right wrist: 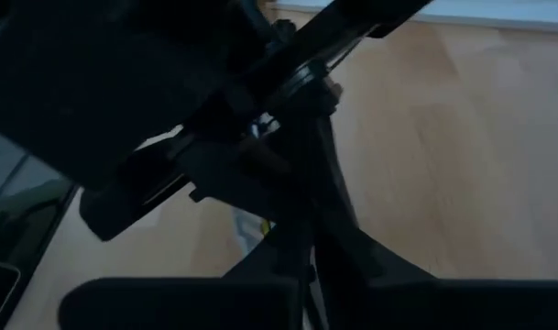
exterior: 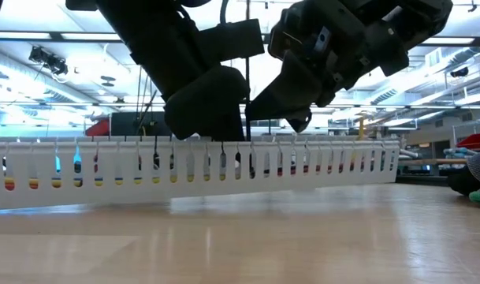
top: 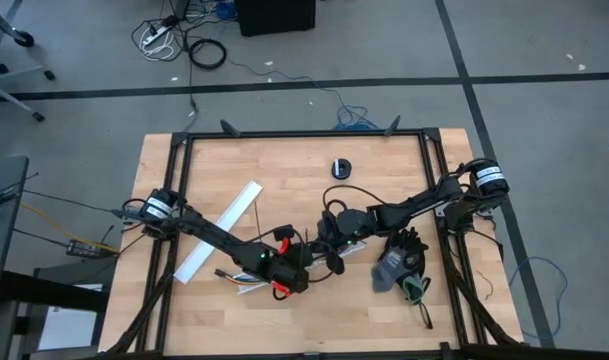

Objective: Ziptie cables
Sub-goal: Put the cable wires in the white cable duct

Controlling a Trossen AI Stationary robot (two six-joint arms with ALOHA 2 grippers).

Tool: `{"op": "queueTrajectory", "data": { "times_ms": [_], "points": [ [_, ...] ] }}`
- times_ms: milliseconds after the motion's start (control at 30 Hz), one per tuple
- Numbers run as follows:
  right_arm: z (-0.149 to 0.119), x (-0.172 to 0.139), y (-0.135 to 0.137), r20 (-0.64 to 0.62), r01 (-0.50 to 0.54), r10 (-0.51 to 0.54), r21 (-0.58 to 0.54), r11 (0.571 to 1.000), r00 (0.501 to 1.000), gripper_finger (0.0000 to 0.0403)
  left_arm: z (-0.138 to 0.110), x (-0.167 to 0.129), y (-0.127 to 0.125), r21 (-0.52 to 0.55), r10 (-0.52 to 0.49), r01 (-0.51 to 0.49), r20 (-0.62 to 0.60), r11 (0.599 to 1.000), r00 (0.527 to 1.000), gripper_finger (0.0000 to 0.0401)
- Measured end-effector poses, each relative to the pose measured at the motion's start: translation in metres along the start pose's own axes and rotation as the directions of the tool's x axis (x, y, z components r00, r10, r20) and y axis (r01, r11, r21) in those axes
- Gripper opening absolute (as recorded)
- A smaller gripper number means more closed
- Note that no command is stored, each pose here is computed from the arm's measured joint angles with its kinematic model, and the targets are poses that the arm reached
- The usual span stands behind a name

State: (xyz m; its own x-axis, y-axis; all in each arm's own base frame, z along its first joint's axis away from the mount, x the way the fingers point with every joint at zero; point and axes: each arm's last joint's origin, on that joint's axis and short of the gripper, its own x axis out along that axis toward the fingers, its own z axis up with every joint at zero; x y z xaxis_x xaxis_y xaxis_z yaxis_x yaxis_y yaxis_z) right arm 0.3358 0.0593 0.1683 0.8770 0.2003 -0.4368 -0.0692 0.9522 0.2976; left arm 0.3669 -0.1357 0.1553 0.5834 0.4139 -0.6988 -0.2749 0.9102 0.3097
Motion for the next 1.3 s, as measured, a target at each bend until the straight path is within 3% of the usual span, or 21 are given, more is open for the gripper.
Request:
{"op": "queueTrajectory", "data": {
  "times_ms": [167, 433, 600, 767, 967, 1300],
  "points": [
    [0.0001, 0.0, 0.0002, 0.0, -0.005, 0.005, -0.06, 0.998, 1.0, 0.0059, 0.0, -0.0001, 0.0001, 0.0, -0.001, 0.001, -0.001, 1.0, 1.0, 0.0],
    [0.0026, 0.0, 0.0009, 0.027, -0.008, 0.01, -0.064, 0.998, 1.0, 0.0151, 0.0001, -0.0001, 0.0, 0.0, -0.001, 0.001, -0.001, 1.0, 1.0, 0.0],
    [0.0027, 0.0, 0.0006, 0.03, 0.003, -0.001, -0.064, 0.998, 1.0, 0.0169, 0.0004, -0.0004, 0.0001, -0.001, -0.002, 0.002, 0.0, 1.0, 1.0, 0.0],
    [0.0028, 0.0, 0.0006, 0.032, 0.003, -0.001, -0.064, 0.998, 1.0, 0.0136, 0.0004, -0.0004, 0.0001, 0.0, -0.002, 0.002, 0.0, 1.0, 1.0, 0.0],
    [0.0039, 0.0015, 0.0005, 0.06, 0.014, -0.009, -0.085, 0.996, 0.998, 0.0016, 0.0013, -0.0004, -0.0002, -0.002, -0.004, 0.004, 0.008, 1.0, 1.0, 0.0],
    [-0.0023, 0.0027, 0.0001, -0.012, -0.037, 0.036, -0.047, 0.998, 0.999, 0.0001, 0.0006, -0.0006, 0.0009, 0.027, 0.024, -0.024, 0.01, 0.999, 1.0, 0.0]
  ]
}}
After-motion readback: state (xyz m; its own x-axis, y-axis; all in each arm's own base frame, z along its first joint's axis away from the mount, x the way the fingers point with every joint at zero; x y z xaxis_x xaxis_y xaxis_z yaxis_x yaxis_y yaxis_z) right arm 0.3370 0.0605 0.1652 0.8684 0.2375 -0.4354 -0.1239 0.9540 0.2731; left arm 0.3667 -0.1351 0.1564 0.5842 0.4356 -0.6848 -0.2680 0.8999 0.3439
